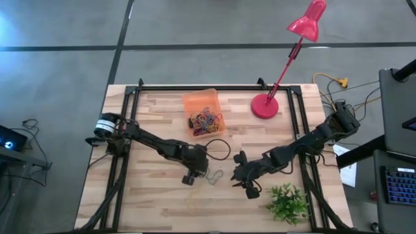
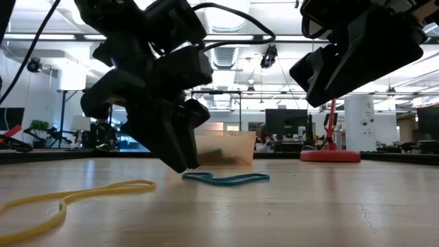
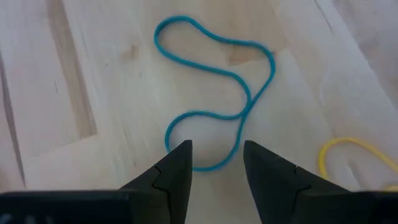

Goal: Pick and place rubber bands into bin
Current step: Put the blue rubber band into the orange bin

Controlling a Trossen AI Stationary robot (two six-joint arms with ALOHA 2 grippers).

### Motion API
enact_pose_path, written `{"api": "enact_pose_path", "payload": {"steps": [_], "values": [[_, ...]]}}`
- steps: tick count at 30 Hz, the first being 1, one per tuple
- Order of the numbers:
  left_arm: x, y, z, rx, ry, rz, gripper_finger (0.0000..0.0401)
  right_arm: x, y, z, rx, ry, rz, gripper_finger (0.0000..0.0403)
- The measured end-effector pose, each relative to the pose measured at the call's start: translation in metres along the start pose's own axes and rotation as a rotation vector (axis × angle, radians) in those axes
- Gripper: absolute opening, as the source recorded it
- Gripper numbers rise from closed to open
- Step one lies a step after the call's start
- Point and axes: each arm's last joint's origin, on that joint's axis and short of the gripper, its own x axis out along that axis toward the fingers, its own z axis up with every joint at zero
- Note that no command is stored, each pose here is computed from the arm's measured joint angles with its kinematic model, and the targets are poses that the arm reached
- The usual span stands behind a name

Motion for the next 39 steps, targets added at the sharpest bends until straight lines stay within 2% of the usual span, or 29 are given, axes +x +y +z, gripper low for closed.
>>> {"api": "enact_pose_path", "payload": {"steps": [10,20,28,39], "values": [[0.0,0.0,0.002,-0.035,-0.024,0.0,0.0129,0.0,0.0,0.0,0.0,0.0,0.0,0.0103],[0.004,0.003,-0.006,-0.074,0.052,0.013,0.0129,0.0,0.0,0.0,0.0,-0.001,0.0,0.0104],[0.022,0.006,0.001,-0.062,-0.011,0.008,0.0129,0.0,0.0,0.0,0.0,-0.001,0.001,0.0094],[0.044,0.011,0.011,-0.04,-0.006,-0.017,0.012,0.0,0.0,0.0,0.003,0.002,0.0,0.0094]]}}
